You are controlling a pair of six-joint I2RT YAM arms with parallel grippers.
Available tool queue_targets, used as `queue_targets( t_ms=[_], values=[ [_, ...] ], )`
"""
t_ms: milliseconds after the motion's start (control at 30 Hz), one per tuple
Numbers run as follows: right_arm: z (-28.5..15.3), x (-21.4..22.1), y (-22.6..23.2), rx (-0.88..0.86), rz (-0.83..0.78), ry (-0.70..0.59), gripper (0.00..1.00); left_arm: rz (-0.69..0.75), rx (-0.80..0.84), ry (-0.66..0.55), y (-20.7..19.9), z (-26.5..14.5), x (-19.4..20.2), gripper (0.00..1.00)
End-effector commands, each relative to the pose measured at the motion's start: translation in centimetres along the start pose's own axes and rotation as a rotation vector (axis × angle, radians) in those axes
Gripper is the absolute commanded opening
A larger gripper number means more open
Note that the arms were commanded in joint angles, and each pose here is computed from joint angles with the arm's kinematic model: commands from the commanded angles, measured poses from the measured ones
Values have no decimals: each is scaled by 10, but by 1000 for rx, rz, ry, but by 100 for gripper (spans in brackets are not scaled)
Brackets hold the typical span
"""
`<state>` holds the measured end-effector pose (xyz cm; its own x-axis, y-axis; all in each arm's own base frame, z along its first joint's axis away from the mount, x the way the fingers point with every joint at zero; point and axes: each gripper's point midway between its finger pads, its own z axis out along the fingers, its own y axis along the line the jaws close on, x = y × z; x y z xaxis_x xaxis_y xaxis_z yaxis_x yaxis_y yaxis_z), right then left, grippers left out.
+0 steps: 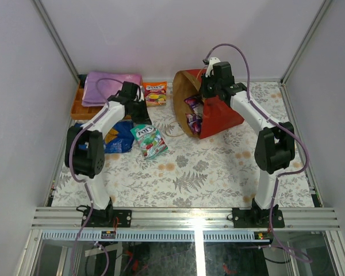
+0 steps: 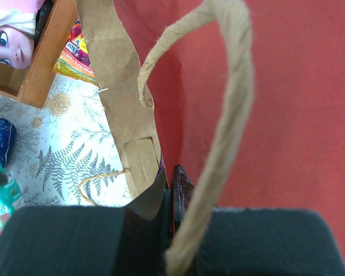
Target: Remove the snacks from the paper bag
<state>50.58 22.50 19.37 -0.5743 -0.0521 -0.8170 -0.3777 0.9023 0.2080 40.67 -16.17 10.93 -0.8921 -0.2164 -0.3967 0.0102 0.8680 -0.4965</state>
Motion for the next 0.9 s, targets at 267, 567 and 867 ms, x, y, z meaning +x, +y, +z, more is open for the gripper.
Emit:
queue_targets(
  t_ms=[267,567,867],
  values=[
    [-10,-46,30,-127,-22,-144,0,100,-403,37,55,31,-70,0],
    [-10,-45,28,-122,-27,-141,0,232,-428,83,15,70,-50,2],
    [-9,-43,29,-124,-30,-134,0,345,-531,91,8,97,-35,0]
  ],
)
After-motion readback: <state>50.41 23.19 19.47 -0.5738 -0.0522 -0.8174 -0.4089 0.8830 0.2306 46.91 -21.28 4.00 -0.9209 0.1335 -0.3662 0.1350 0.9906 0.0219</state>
